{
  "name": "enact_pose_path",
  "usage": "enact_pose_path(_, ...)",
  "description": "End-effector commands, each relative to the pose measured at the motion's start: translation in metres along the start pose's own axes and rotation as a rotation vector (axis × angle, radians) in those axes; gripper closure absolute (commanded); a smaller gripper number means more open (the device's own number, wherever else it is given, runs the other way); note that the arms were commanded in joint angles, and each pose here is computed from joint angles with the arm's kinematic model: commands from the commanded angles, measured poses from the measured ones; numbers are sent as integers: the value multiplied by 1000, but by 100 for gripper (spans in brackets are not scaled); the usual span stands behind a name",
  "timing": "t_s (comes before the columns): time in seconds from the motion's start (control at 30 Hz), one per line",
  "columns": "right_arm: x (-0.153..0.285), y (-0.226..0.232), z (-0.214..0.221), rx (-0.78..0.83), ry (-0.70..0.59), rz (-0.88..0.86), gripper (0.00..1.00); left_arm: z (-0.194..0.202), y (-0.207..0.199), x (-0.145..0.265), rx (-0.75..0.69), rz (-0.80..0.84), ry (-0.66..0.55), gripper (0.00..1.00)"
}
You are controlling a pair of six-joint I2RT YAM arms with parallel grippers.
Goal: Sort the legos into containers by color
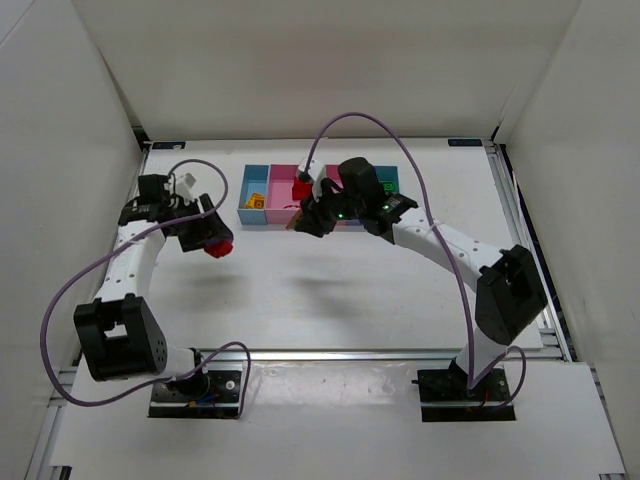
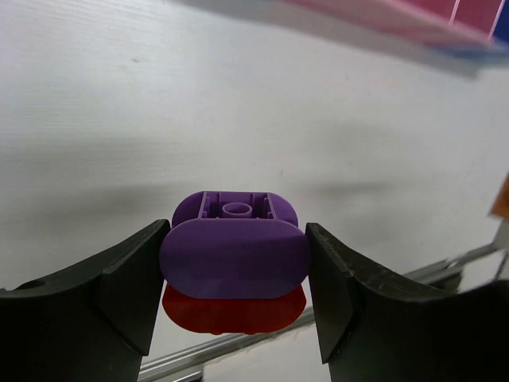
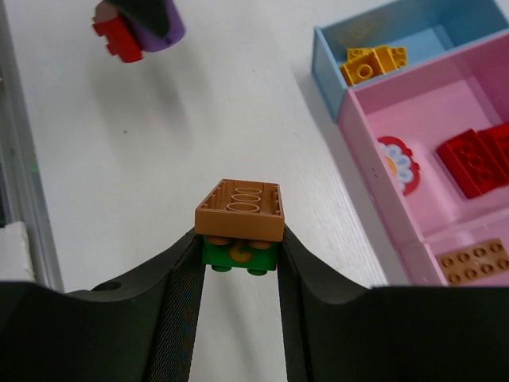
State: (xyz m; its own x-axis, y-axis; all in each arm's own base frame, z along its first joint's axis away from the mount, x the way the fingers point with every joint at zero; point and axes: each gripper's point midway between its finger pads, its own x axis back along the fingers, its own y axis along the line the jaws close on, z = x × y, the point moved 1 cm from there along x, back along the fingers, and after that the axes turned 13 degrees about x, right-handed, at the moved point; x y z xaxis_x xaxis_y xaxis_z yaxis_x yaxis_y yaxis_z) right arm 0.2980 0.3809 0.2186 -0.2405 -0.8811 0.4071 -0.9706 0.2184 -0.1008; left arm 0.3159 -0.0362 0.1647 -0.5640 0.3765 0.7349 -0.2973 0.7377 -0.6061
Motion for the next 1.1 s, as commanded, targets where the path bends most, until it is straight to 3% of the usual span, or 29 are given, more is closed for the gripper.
enact_pose_path(0.0, 25, -18, -5, 103, -9, 71, 100, 22, -2, -1, -220, -19, 85, 86)
enact_pose_path(0.13, 37, -25, -1, 131, 4, 93, 100, 49, -17, -21, -415, -38, 161, 86)
enact_pose_path(0.4, 59, -21, 6, 144, -1, 47, 100, 121, -64, -55, -811, 96, 387, 79)
enact_pose_path(0.6, 96, -17, 12, 122, -4, 10, 100, 145, -59, -77, -829, 119, 507, 75)
enact_pose_path(0.67, 107, -15, 15, 122, -7, -3, 100, 148, -57, -84, -824, 114, 532, 69)
enact_pose_path(0.87, 125, -2, 31, 146, 4, -1, 100, 152, -56, -94, -824, 90, 537, 56)
enact_pose_path(1.07, 131, -2, 39, 116, 24, -4, 100, 155, -53, -102, -784, 65, 513, 53)
